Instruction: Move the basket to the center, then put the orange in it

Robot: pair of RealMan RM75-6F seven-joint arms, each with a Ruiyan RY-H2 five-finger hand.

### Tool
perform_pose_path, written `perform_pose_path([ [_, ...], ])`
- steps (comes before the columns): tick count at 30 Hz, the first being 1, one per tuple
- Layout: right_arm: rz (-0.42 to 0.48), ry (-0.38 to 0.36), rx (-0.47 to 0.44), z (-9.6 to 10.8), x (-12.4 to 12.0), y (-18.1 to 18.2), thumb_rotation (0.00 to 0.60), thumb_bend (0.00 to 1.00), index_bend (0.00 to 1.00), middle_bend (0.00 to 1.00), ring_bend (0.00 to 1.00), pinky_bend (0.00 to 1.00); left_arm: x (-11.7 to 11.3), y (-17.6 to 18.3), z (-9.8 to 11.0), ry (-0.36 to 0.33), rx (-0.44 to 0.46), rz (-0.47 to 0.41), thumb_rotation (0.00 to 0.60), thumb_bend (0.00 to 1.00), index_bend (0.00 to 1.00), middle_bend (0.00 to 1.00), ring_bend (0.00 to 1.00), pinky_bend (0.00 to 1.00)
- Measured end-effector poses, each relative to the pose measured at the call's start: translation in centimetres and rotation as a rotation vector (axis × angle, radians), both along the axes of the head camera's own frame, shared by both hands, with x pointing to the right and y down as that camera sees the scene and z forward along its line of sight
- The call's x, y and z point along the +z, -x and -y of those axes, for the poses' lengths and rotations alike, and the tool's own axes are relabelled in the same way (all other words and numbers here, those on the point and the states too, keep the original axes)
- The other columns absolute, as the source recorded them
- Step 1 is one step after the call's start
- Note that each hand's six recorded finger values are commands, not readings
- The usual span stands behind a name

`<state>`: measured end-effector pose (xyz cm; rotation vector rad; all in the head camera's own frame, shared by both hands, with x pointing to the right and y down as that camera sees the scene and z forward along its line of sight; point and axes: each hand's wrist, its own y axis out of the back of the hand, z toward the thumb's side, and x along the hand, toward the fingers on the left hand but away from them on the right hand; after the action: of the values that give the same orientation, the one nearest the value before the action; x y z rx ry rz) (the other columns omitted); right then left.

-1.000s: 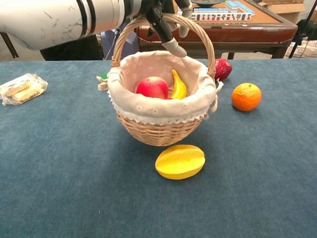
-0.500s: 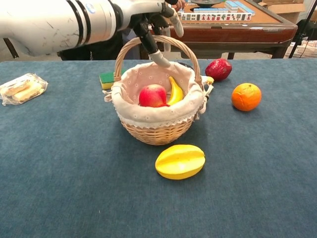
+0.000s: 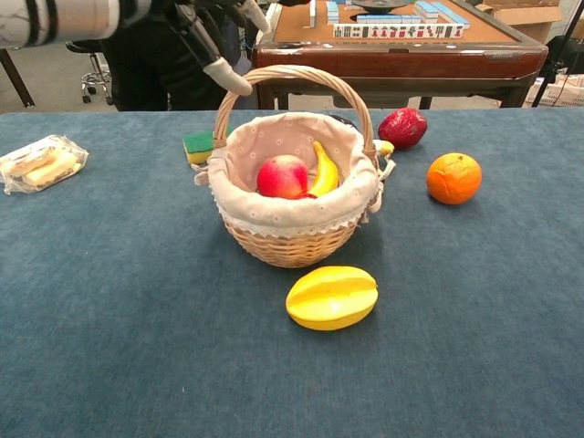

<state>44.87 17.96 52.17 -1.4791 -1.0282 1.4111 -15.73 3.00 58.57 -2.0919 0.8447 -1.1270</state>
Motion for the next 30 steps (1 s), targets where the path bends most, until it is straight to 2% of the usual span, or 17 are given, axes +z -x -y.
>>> perform_pose_path([
  [7,-0.003,0.034,-0.055,0.9,0.4,1.4,0.6,0.16,0.16,0.21,0.22,0.35,-0.9,6.5,0.5,-0.059,-0.089,0.065,0.6,0.12,0.02,0.14,0.11,0.22],
  [11,0.005,0.067,-0.092,1.4,0.9,2.4,0.6,0.16,0.16,0.21,0.22,0.35,-0.9,10.4,0.2,-0.068,-0.14,0.121,0.6,0.12,0.04,0.14,0.11,0.22],
  [21,0.015,0.158,-0.193,2.8,2.4,5.3,0.6,0.16,0.16,0.2,0.22,0.35,-0.7,18.9,-2.9,-0.134,-0.196,0.278,0.6,0.12,0.1,0.14,0.11,0.22],
  [30,-0.008,0.222,-0.26,4.0,4.0,7.1,0.6,0.16,0.12,0.17,0.21,0.35,-1.8,24.7,-6.3,-0.178,-0.266,0.354,0.6,0.12,0.11,0.14,0.11,0.22],
])
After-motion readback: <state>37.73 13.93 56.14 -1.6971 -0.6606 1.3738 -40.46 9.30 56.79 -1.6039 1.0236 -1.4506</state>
